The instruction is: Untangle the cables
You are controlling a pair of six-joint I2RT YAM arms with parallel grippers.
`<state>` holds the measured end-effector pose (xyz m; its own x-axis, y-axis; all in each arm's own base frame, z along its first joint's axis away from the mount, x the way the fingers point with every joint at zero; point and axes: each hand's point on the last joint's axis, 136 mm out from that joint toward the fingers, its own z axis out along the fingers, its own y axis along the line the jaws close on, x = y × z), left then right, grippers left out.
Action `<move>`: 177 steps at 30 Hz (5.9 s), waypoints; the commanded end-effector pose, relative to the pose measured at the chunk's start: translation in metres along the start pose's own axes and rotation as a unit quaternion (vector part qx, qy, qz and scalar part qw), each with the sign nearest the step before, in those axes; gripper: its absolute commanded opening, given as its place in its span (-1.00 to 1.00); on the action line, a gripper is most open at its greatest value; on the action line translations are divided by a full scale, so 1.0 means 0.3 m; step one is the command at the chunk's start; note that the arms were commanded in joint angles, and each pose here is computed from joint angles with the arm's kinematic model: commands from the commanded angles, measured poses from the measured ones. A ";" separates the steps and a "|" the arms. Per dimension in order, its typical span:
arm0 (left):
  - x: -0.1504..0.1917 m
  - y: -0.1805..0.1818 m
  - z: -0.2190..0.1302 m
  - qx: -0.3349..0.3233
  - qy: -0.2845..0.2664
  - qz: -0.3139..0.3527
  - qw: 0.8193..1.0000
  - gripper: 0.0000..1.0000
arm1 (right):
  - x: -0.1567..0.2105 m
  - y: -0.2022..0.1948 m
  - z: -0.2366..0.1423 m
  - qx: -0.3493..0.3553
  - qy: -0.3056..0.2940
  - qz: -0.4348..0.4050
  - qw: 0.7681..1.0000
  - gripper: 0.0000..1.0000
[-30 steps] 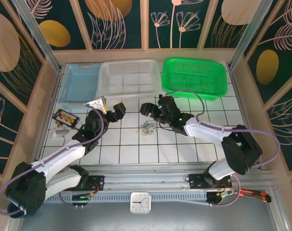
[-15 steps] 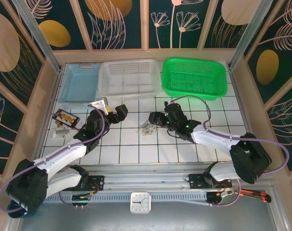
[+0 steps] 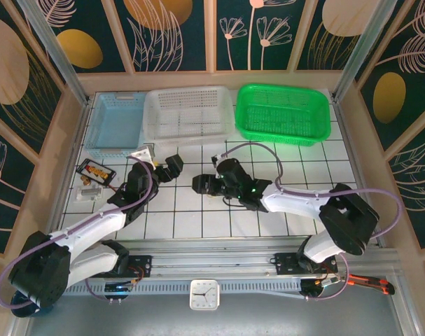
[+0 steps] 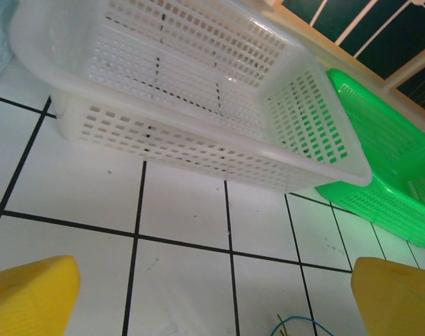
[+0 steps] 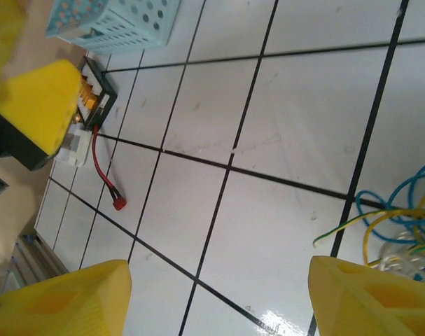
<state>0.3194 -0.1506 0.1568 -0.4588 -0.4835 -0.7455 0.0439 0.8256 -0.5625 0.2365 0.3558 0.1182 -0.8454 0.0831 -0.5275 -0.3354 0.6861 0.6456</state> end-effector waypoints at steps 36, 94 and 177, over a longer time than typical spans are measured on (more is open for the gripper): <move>0.079 -0.096 0.067 0.049 0.081 0.008 0.995 0.98 | -0.250 -0.422 -0.170 0.043 -0.074 0.065 0.994 0.33; 0.541 -0.414 0.199 0.176 0.290 0.066 0.938 -0.19 | -0.143 -0.525 -0.143 0.076 -0.062 0.087 0.991 0.21; -0.155 -0.894 -0.224 0.386 0.089 -0.015 0.918 -1.00 | -0.137 -0.446 -0.028 0.062 -0.126 -0.043 0.989 -0.02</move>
<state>0.2729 -0.3346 0.3320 -0.6438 -0.3343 -0.6883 0.5832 0.3681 -0.7242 0.3123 0.2549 0.0584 -0.6917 0.1640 -0.7033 -0.3427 0.7827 0.5196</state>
